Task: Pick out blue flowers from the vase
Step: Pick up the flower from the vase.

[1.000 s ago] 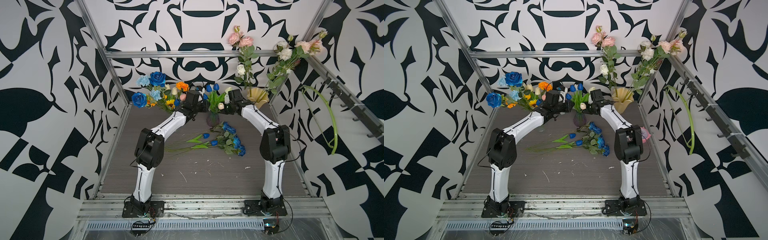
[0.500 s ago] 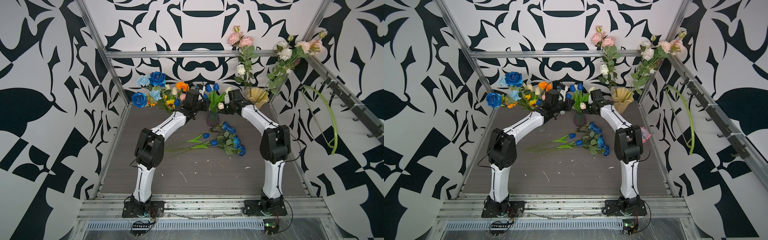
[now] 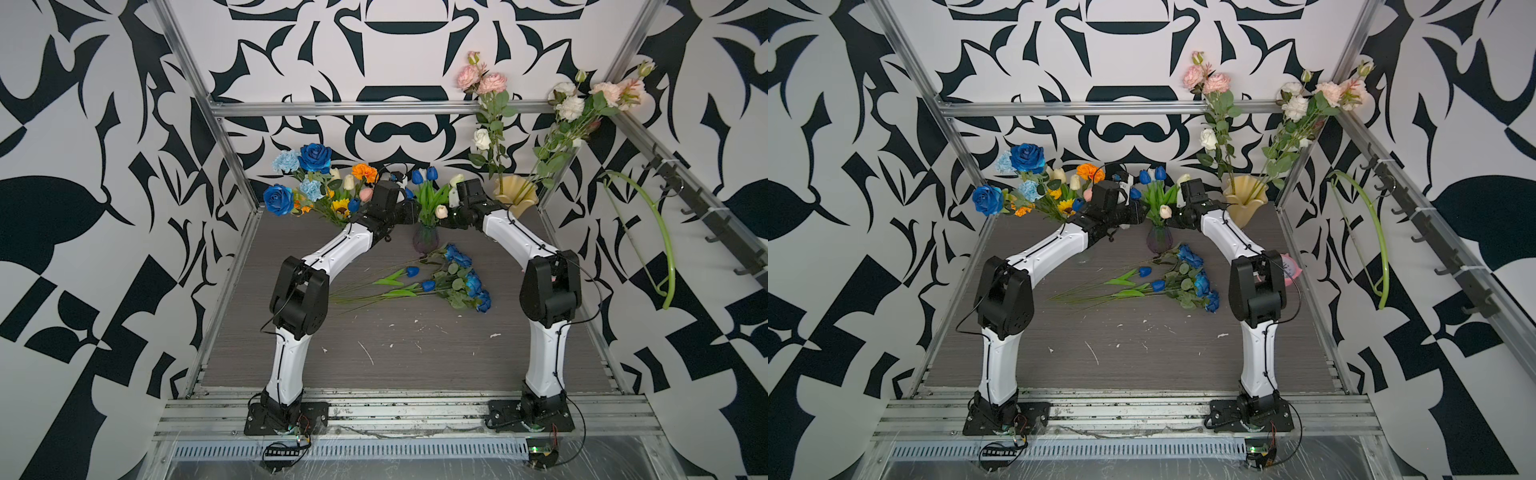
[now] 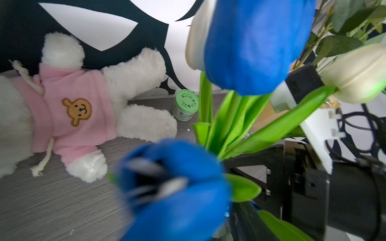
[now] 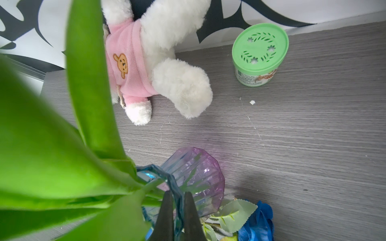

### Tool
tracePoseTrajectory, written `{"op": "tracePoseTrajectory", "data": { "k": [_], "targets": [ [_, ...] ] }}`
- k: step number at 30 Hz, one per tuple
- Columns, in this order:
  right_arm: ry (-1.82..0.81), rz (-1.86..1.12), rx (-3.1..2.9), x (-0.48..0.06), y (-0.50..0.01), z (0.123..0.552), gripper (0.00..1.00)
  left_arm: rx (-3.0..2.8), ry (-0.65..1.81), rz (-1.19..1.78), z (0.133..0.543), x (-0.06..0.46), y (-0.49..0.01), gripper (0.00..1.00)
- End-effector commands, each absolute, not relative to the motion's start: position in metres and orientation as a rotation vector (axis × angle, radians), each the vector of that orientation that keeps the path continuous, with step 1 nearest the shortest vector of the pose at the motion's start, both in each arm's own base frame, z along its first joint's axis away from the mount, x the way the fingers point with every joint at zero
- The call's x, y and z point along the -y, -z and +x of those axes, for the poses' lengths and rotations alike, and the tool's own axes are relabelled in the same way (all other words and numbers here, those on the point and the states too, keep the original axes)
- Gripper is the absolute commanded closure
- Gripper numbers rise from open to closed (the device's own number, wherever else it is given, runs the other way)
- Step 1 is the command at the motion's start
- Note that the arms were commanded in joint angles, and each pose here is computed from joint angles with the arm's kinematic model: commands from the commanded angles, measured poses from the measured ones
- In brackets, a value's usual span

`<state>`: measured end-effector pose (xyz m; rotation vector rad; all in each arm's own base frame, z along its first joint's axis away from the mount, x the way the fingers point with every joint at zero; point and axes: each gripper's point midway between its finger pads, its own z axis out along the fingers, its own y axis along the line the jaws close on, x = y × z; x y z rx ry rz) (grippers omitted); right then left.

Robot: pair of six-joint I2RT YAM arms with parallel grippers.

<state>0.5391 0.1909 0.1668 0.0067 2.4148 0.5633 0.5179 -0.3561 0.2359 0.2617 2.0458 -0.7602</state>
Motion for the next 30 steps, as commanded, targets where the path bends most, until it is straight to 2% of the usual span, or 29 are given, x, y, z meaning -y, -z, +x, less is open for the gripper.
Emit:
{"op": "tracePoseTrajectory", "data": {
  "k": [1,8,9,12,16,21,25,30],
  "targets": [
    [-0.585,0.003,-2.39,-0.19,-0.185,0.533,1.0,-2.05,0.733,0.235,0.528,0.356,-0.234,0.51],
    [-0.588,0.001,-2.386,-0.19,-0.187,0.533,1.0,-2.058,0.728,0.234,0.535,0.362,-0.23,0.52],
    [-0.59,0.002,-2.385,-0.19,-0.187,0.533,1.0,-2.057,0.722,0.235,0.535,0.361,-0.23,0.55],
    [-0.593,0.002,-2.383,-0.19,-0.187,0.533,1.0,-2.048,0.718,0.242,0.535,0.362,-0.232,0.76],
    [-0.601,0.003,-2.384,-0.191,-0.186,0.533,1.0,-2.025,0.742,0.259,0.532,0.364,-0.239,0.87],
    [-0.61,0.013,-2.385,-0.189,-0.185,0.533,1.0,-2.007,0.784,0.303,0.517,0.367,-0.259,0.93],
    [-0.61,0.021,-2.377,-0.188,-0.187,0.535,1.0,-1.991,0.698,0.382,0.501,0.364,-0.272,0.98],
    [-0.596,0.019,-2.381,-0.187,-0.187,0.536,1.0,-1.982,0.655,0.457,0.487,0.359,-0.298,0.97]
  ]
}}
